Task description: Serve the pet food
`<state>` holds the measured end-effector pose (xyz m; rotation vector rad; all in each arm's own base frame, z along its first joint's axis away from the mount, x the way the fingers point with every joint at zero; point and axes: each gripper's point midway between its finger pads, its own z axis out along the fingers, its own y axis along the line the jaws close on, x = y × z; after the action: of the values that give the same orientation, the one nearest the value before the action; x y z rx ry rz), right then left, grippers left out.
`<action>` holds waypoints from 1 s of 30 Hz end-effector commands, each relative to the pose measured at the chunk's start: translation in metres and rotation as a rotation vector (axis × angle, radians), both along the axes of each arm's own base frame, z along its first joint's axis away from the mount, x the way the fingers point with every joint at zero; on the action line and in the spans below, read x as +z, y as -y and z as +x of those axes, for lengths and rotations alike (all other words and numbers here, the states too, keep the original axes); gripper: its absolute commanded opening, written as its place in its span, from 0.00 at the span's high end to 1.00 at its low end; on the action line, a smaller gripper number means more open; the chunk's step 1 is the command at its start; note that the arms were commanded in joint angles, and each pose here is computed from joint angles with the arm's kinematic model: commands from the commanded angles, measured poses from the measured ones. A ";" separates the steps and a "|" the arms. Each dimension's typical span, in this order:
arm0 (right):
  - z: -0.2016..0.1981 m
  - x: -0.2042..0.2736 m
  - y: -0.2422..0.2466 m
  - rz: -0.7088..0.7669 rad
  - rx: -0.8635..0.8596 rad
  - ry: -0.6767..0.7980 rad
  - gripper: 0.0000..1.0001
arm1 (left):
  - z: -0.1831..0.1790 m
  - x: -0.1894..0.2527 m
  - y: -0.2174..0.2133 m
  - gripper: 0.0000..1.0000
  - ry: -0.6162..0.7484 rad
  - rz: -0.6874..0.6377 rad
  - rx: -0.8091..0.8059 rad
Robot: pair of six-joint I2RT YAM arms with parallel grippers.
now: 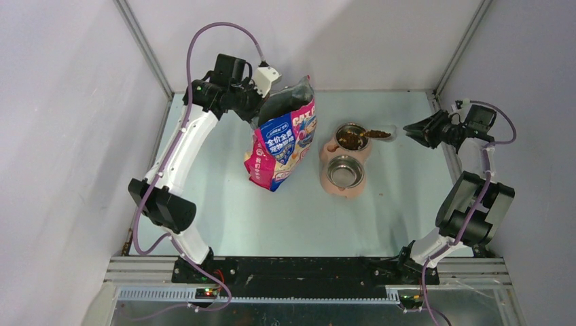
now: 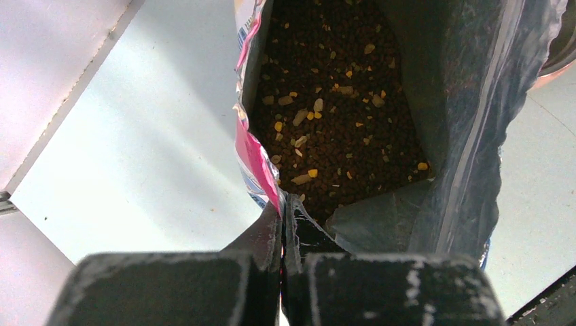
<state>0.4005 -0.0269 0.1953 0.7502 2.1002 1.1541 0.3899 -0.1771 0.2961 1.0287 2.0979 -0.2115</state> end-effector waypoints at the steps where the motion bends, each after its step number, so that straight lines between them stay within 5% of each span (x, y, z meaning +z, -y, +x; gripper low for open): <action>1: 0.009 0.015 -0.001 -0.113 0.029 0.058 1.00 | -0.005 0.050 -0.001 1.00 0.141 -0.082 0.002; 30: 0.047 0.037 -0.042 -0.515 0.204 0.182 1.00 | -0.012 0.045 0.002 1.00 0.114 -0.102 -0.008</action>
<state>0.4367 0.0127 0.2077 0.3175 2.2642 0.7834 0.3868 -0.1786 0.2960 1.0049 2.0971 -0.2341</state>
